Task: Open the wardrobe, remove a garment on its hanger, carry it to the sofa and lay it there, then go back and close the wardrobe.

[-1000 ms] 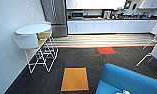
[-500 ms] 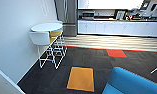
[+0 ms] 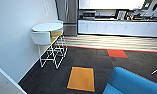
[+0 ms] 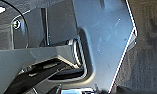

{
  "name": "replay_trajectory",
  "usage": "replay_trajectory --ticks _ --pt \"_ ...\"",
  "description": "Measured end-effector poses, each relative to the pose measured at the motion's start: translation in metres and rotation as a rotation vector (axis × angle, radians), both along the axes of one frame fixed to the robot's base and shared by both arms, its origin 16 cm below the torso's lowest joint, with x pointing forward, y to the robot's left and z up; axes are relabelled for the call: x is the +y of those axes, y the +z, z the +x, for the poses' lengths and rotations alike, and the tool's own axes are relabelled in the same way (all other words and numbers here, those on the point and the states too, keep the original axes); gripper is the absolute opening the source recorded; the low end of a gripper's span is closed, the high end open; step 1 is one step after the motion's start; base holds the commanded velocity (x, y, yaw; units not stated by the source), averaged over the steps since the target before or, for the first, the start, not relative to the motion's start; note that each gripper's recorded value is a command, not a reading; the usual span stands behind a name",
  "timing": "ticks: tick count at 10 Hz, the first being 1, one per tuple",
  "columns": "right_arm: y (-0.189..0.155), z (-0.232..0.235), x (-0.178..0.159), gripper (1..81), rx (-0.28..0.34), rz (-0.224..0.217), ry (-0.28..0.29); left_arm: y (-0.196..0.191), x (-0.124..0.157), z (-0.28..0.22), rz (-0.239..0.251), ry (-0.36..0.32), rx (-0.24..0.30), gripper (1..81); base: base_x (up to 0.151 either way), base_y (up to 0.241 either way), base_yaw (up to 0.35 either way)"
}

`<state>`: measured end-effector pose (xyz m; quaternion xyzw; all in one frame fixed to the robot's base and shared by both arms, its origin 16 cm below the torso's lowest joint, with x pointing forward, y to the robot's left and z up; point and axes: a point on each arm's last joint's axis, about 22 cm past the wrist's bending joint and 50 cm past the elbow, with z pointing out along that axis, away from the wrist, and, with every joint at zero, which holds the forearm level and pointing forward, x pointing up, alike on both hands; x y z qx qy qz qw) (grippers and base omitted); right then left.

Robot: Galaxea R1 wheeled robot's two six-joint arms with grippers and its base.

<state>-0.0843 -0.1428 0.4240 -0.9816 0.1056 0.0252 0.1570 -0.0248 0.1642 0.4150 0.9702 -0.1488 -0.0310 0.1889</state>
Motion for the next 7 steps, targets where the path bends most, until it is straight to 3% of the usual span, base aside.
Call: replay_trajectory --ticks 2,4,7 --pt "-0.001 0.007 0.0 81.1 -0.009 0.0 -0.001 -0.001 0.015 -0.001 0.02 0.0 0.002 81.1 0.0 0.0 0.0" --pt "-0.002 0.009 -0.001 81.1 -0.011 -0.001 -0.001 -0.001 0.009 -0.002 0.011 0.001 0.003 81.1 0.0 0.0 0.0" --pt "-0.002 0.013 -0.002 81.1 -0.016 -0.003 -0.002 -0.001 0.008 0.004 0.007 0.002 -0.002 81.1 -0.079 0.0 0.0"
